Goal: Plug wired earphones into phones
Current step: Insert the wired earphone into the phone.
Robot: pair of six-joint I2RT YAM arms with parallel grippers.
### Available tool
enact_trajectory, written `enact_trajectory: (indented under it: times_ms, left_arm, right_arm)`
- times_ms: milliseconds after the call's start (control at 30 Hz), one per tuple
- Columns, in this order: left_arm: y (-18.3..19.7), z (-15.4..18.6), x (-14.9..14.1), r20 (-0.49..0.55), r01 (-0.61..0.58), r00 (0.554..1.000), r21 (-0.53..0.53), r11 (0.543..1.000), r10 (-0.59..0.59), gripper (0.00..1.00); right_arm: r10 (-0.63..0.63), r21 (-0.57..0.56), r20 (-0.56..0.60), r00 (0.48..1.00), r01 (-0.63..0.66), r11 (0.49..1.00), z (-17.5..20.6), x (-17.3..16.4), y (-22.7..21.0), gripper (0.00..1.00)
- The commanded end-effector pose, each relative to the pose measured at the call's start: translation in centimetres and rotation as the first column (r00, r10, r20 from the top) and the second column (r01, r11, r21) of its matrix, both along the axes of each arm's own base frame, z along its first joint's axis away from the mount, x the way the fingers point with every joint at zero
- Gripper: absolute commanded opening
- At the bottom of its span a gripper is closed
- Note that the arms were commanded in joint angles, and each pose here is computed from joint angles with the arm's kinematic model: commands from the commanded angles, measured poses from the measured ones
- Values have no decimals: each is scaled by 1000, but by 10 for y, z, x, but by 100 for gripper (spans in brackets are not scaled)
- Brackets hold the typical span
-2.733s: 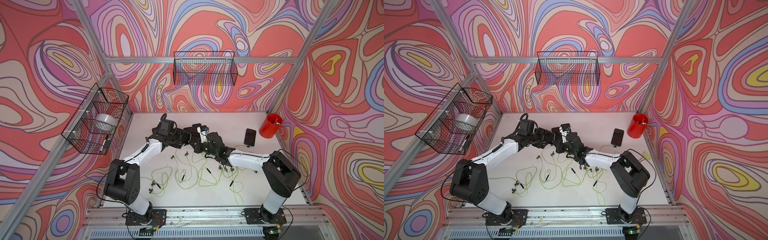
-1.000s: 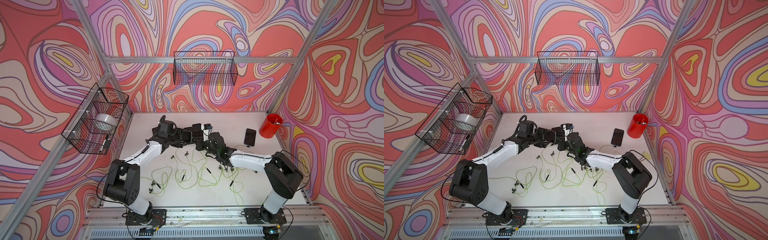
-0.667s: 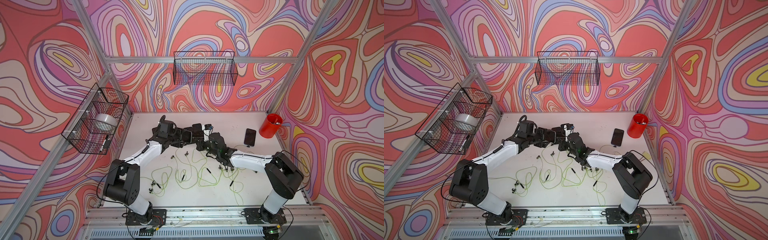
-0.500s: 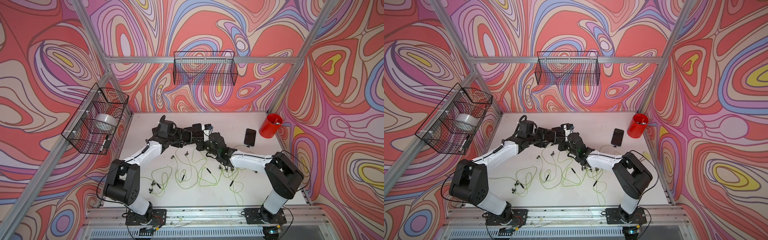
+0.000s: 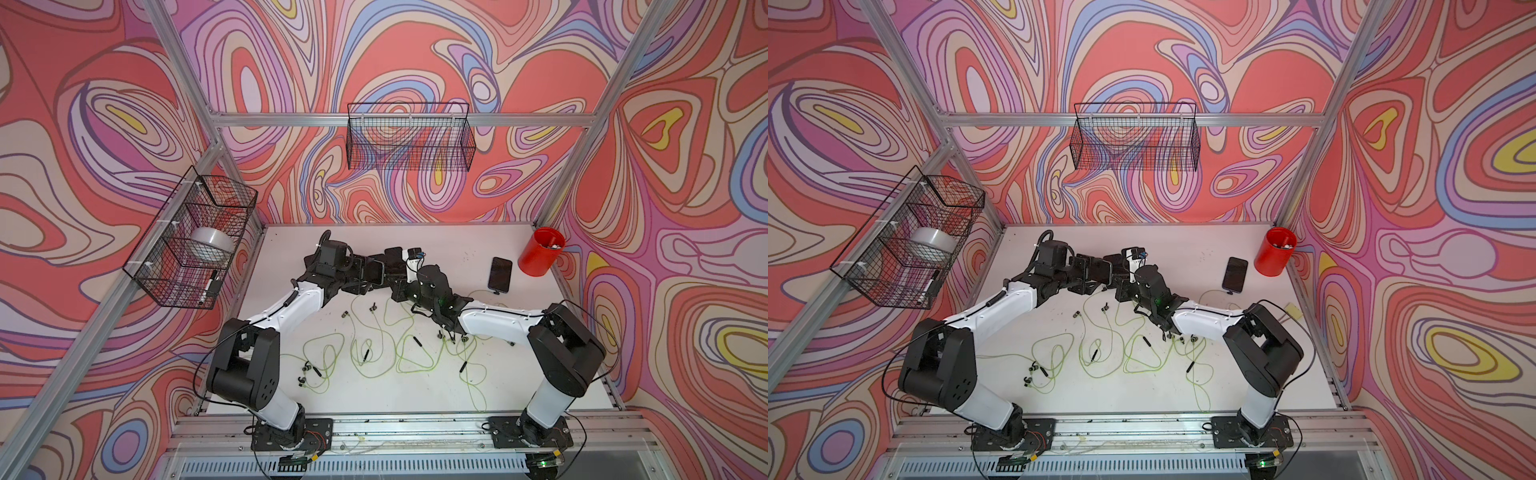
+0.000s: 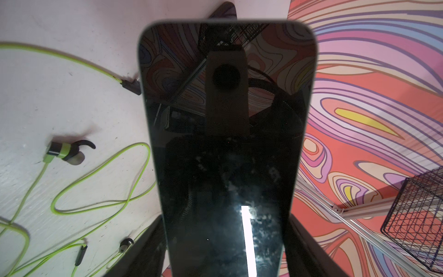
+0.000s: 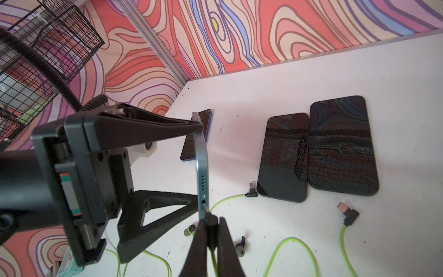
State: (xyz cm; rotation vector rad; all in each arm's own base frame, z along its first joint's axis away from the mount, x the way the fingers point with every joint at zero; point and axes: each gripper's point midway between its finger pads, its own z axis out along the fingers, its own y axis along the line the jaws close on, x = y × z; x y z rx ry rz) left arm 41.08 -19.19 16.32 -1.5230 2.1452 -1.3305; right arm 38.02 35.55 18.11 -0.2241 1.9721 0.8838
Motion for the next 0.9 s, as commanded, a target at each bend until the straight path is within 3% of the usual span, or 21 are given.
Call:
enact_trajectory:
  times_ms: [0, 267, 867]
  left_arm:
    - [-4, 17, 5, 54, 6, 999, -35, 999, -4, 0]
    - [-5, 15, 2, 51, 14, 999, -39, 999, -12, 0]
    - [-19, 14, -3, 50, 57, 997, -63, 996, -54, 0]
  right_arm:
    - [12, 0, 6, 1000, -12, 1000, 1, 3, 6, 0]
    - [5, 5, 25, 1000, -5, 1000, 10, 9, 9, 0]
    - [34, -62, -29, 999, -36, 997, -15, 20, 24, 0]
